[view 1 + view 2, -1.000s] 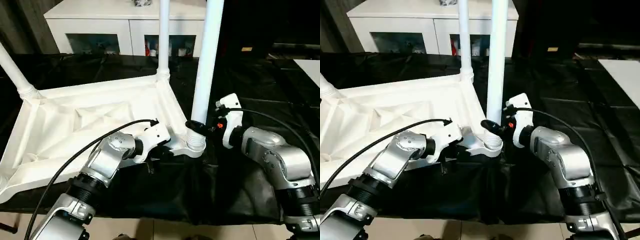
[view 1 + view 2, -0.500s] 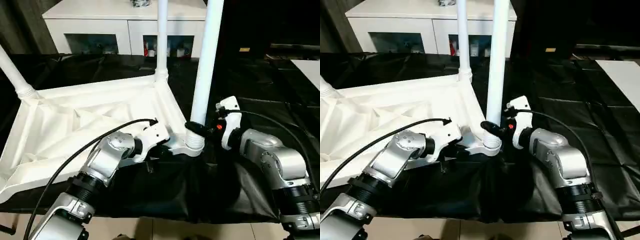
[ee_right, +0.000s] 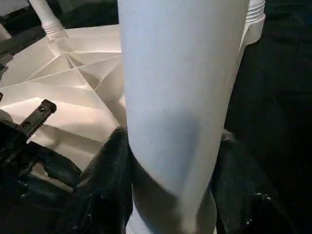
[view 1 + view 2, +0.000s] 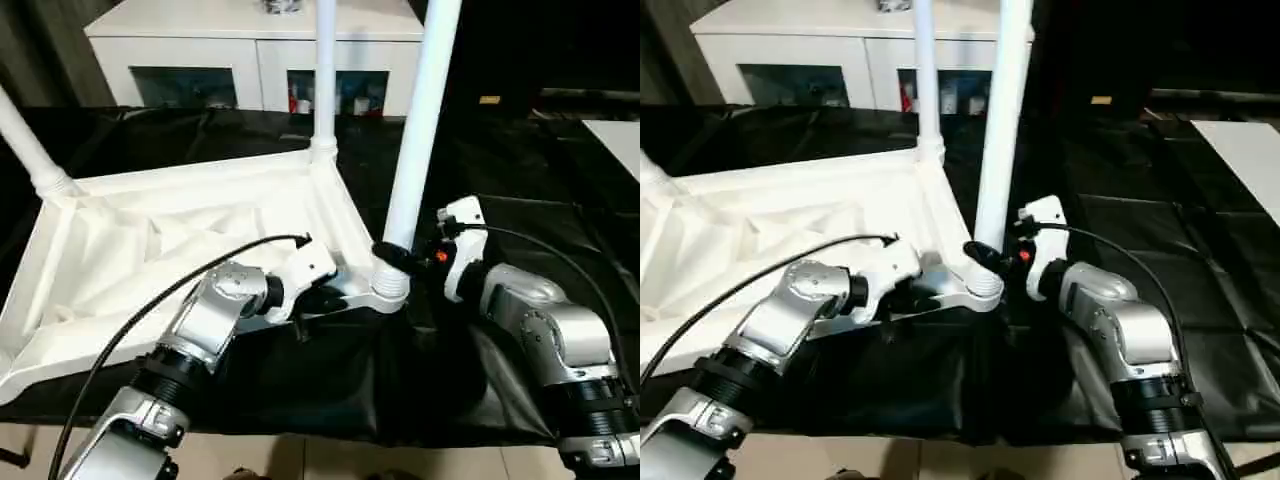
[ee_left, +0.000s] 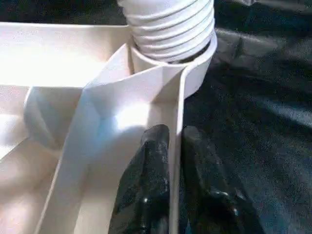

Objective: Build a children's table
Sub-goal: Insert table leg to table base

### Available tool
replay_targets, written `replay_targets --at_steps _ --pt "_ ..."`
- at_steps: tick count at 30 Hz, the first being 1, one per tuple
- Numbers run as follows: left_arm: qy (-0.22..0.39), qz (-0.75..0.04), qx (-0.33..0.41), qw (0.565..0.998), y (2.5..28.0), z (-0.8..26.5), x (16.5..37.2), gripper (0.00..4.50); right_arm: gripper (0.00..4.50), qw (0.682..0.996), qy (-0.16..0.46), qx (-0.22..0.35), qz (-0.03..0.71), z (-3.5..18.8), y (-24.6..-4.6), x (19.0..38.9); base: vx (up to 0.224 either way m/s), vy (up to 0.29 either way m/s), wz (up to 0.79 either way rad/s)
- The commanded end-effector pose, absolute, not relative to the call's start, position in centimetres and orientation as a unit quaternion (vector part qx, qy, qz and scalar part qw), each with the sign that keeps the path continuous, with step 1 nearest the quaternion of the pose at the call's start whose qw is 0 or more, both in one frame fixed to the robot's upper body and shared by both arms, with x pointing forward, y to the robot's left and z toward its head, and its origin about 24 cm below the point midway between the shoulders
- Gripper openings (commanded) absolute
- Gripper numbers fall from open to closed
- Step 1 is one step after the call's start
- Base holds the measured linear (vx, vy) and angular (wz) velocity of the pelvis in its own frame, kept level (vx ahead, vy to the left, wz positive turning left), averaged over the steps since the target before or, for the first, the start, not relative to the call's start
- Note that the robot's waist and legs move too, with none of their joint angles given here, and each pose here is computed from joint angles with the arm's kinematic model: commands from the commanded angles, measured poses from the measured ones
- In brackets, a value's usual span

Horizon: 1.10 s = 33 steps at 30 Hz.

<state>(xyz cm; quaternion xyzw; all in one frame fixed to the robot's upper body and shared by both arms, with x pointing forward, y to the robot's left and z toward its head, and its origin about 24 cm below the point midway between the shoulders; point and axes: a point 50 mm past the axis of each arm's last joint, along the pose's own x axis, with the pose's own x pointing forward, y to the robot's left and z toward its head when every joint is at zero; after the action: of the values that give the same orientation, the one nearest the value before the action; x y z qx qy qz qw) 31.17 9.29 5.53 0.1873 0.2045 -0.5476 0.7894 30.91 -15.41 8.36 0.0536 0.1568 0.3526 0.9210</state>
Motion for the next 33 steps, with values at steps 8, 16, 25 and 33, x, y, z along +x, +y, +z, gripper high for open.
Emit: replay_targets --at_steps 8,16,25,33 --pt "0.223 -0.544 0.2 0.784 10.2 5.3 31.1 0.63 1.86 0.92 0.175 0.048 0.348 7.6 -15.6 30.7 0.0 0.0 0.0" --pt "0.229 -0.538 0.198 0.787 10.3 5.3 31.4 0.11 1.86 0.92 0.174 0.047 0.347 7.8 -15.6 30.7 0.0 0.0 0.0" --pt "0.228 -0.546 0.189 0.783 10.1 5.3 31.2 0.0 1.86 0.924 0.179 0.059 0.334 7.3 -15.9 30.6 0.0 0.0 0.0" --pt "0.218 -0.534 0.184 0.796 10.0 5.7 31.7 0.0 1.86 0.932 0.169 0.135 0.29 6.1 -16.4 30.1 0.0 0.0 0.0"
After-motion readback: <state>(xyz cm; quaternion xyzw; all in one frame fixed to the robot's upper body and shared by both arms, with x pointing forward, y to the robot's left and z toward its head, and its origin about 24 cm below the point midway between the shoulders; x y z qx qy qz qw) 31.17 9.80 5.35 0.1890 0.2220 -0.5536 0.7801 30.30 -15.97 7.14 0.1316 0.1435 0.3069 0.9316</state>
